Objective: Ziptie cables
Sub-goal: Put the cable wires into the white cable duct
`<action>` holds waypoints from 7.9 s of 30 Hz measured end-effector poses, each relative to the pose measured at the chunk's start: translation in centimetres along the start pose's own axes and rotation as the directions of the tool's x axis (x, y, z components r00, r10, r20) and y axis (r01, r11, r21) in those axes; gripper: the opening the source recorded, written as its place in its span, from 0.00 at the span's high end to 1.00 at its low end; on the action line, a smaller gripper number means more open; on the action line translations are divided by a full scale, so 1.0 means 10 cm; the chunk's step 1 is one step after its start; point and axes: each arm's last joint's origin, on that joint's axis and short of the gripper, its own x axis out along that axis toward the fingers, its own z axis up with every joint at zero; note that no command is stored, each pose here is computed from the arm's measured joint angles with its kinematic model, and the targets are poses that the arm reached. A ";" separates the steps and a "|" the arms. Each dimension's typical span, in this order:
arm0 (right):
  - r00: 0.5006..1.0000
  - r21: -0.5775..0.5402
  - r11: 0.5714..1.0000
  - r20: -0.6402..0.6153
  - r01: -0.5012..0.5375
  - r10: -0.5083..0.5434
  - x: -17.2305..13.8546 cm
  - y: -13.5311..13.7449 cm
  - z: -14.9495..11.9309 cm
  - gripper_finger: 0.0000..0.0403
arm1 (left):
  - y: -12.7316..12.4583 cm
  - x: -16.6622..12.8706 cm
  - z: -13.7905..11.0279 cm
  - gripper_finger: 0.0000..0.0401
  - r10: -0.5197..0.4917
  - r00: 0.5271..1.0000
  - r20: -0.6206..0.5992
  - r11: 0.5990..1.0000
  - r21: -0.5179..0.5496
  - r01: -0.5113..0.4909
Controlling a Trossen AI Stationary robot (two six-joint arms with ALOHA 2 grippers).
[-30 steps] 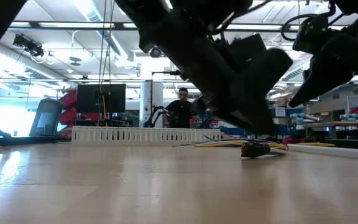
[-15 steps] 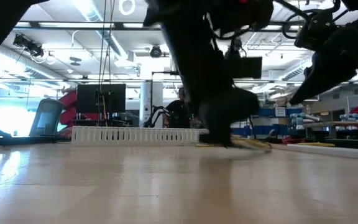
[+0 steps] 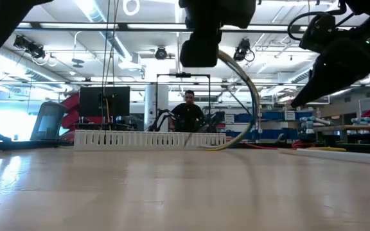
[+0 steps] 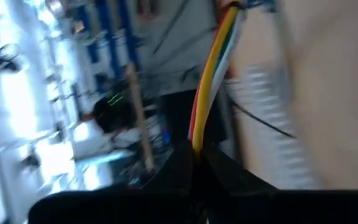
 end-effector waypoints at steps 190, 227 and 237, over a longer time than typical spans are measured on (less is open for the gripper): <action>0.916 -0.426 0.852 -0.377 -0.303 0.138 1.28 -1.47 0.70 1.00 | -0.92 0.57 -0.90 0.96 -0.438 0.764 -0.475 0.839 0.091 0.537; 0.862 -0.226 0.893 -0.432 -0.389 0.266 1.20 -1.45 0.74 1.00 | -0.99 0.77 -1.94 0.96 -0.712 0.700 -0.054 0.671 -0.346 0.656; 0.842 -0.185 0.901 -0.467 -0.393 0.271 1.16 -1.52 0.78 1.00 | -0.93 0.94 -1.87 0.93 -0.756 0.647 0.095 0.570 -0.391 0.723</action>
